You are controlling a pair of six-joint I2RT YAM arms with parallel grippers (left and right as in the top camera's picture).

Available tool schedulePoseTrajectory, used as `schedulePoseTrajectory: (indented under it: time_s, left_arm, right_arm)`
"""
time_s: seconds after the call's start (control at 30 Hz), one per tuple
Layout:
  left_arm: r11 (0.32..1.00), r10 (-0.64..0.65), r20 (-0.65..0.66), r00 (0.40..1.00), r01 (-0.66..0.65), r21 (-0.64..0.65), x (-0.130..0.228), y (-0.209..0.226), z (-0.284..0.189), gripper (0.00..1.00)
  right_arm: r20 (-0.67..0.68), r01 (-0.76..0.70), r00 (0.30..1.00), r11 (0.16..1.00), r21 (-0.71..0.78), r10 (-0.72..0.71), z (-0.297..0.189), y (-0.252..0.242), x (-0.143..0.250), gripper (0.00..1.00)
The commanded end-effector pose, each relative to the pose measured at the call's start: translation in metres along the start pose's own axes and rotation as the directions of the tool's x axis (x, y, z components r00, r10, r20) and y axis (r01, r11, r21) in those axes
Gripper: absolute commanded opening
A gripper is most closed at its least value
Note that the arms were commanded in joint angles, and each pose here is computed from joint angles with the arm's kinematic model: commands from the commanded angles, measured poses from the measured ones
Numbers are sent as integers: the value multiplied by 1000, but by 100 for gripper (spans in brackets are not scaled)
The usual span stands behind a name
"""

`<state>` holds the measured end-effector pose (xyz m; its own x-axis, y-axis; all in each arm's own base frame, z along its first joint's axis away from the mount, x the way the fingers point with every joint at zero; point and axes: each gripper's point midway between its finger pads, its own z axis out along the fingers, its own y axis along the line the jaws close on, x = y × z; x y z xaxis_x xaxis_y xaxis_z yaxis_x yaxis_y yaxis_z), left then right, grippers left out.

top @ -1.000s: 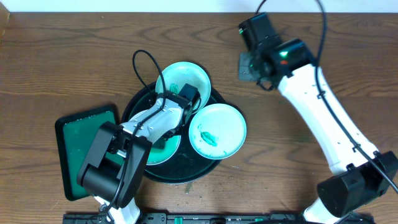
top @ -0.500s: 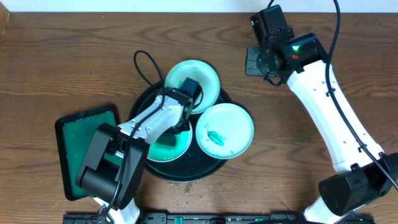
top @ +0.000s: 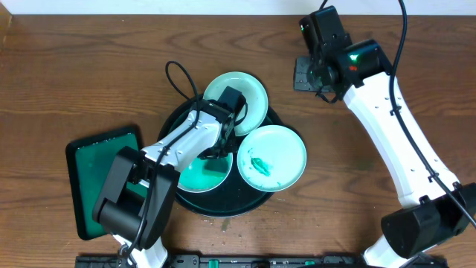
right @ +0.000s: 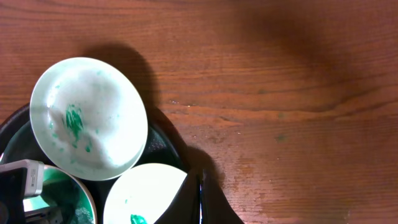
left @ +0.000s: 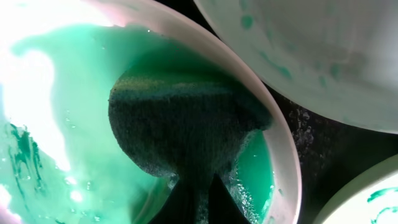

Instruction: Clean dirty plates on tray and stack at the side

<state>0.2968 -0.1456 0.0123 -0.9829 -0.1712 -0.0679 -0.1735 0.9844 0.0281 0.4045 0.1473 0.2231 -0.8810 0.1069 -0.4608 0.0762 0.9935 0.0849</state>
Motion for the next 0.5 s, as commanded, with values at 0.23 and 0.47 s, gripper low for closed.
schedulePoseTrajectory:
  time_s: [0.23,0.47]
  left_arm:
    - [975,124,-100,987,-103,196,36,-63,2,7]
    - [953,163,-104,981,-130,273,44,-84,-2,7]
  right_arm:
    - [15,6,1000,1000,1,-6,-7,-4,-5,2]
    - [13,9,1000,1000,5,-9,-7,-7,-6,2]
